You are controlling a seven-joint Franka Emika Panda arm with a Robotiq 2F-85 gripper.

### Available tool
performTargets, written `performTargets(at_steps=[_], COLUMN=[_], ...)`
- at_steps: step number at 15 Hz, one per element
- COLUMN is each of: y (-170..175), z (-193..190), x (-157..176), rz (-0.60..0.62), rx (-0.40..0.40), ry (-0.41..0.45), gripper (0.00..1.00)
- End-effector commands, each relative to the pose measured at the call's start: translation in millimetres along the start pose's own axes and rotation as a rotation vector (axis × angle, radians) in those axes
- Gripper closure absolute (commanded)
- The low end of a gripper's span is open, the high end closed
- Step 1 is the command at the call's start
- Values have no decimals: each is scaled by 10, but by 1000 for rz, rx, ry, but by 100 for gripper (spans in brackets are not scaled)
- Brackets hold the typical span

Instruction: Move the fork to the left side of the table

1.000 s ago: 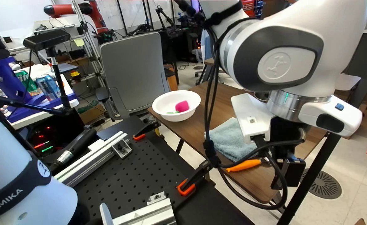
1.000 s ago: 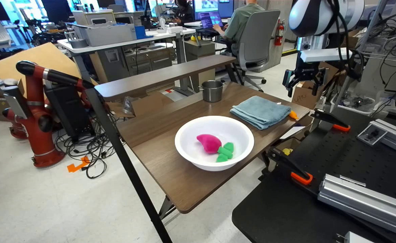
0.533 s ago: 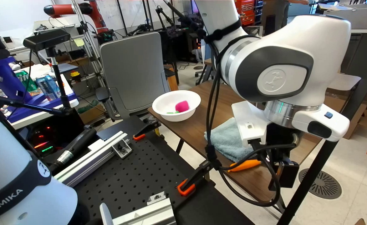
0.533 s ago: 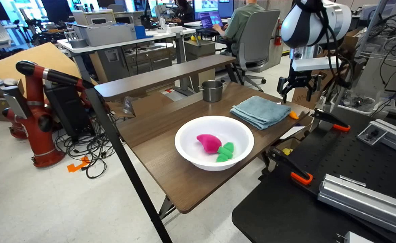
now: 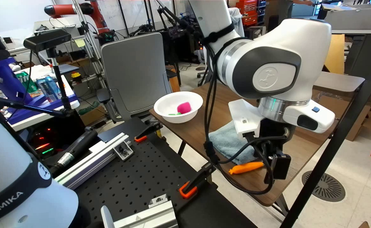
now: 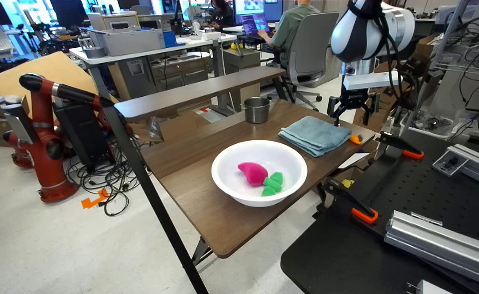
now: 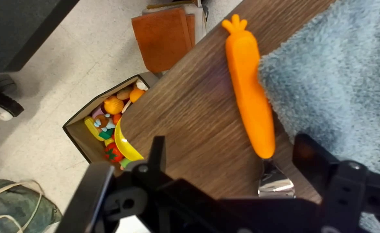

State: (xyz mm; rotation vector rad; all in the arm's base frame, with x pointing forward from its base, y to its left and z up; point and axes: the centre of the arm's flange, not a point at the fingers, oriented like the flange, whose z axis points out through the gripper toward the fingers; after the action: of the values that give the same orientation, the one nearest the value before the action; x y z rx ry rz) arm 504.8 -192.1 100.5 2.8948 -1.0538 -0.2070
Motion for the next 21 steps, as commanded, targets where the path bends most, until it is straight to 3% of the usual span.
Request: performTargets(at_steps=[1,7,8,9,16,19,21], y=[-48,-33,-31,-30,16,60,58], z=[108,198,209,213,201,166,161], x=[55,96,102,104,142,141,144], rz=[15,28,27,25,5,-1,-2], rx=[-29,-41,-41,-43,-62,-64,-61], ry=[10,2,2,3,-6,-5,-4], gripper=[0,0,25,26,80,98,94])
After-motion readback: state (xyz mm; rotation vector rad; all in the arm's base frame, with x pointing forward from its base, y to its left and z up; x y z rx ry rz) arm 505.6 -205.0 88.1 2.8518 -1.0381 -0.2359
